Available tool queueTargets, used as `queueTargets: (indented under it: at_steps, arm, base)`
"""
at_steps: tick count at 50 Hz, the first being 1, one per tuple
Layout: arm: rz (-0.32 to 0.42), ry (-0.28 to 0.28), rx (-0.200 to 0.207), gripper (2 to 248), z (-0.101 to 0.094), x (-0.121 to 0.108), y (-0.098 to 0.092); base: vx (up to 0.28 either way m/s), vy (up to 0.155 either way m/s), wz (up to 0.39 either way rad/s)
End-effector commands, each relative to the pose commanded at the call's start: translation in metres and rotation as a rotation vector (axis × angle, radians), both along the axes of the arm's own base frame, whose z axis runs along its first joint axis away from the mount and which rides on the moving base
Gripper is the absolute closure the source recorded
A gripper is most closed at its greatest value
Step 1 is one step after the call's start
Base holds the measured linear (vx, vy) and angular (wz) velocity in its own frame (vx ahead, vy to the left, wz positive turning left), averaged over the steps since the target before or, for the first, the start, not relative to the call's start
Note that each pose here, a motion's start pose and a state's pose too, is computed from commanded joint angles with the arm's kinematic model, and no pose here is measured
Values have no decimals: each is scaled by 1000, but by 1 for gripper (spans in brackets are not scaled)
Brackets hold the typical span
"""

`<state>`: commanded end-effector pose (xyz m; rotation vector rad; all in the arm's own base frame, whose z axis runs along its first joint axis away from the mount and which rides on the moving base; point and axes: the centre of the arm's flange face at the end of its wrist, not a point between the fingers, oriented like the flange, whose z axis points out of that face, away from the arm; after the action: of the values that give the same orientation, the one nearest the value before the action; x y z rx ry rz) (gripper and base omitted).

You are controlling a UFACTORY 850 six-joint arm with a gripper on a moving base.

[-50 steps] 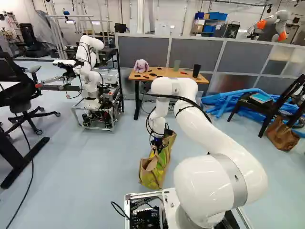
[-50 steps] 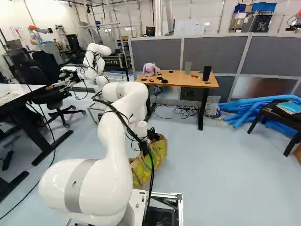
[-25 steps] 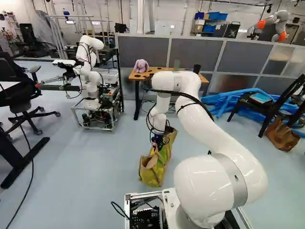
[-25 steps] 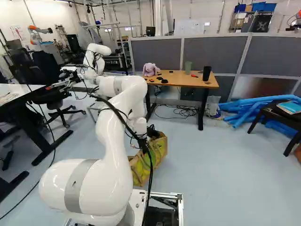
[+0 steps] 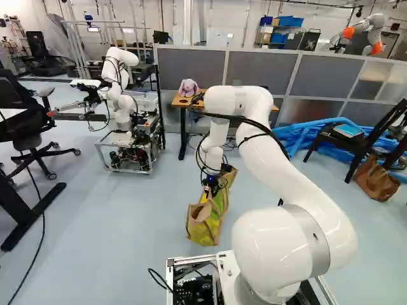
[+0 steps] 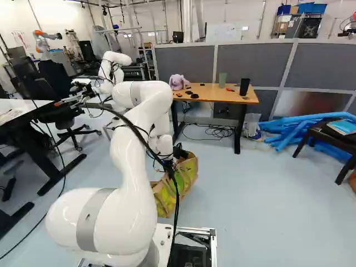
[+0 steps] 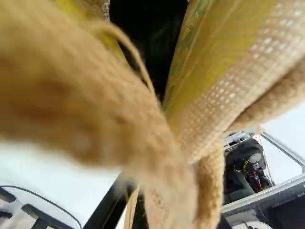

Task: Pick up the bag on the ground and place it on the table

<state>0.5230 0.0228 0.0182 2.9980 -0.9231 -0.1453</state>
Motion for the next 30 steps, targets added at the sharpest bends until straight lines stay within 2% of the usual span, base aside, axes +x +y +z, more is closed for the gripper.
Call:
queueTargets:
  at_steps: [30]
  arm:
    - [51,-34,-4,228,47,-4,-6]
  base:
    - [0,0,0]
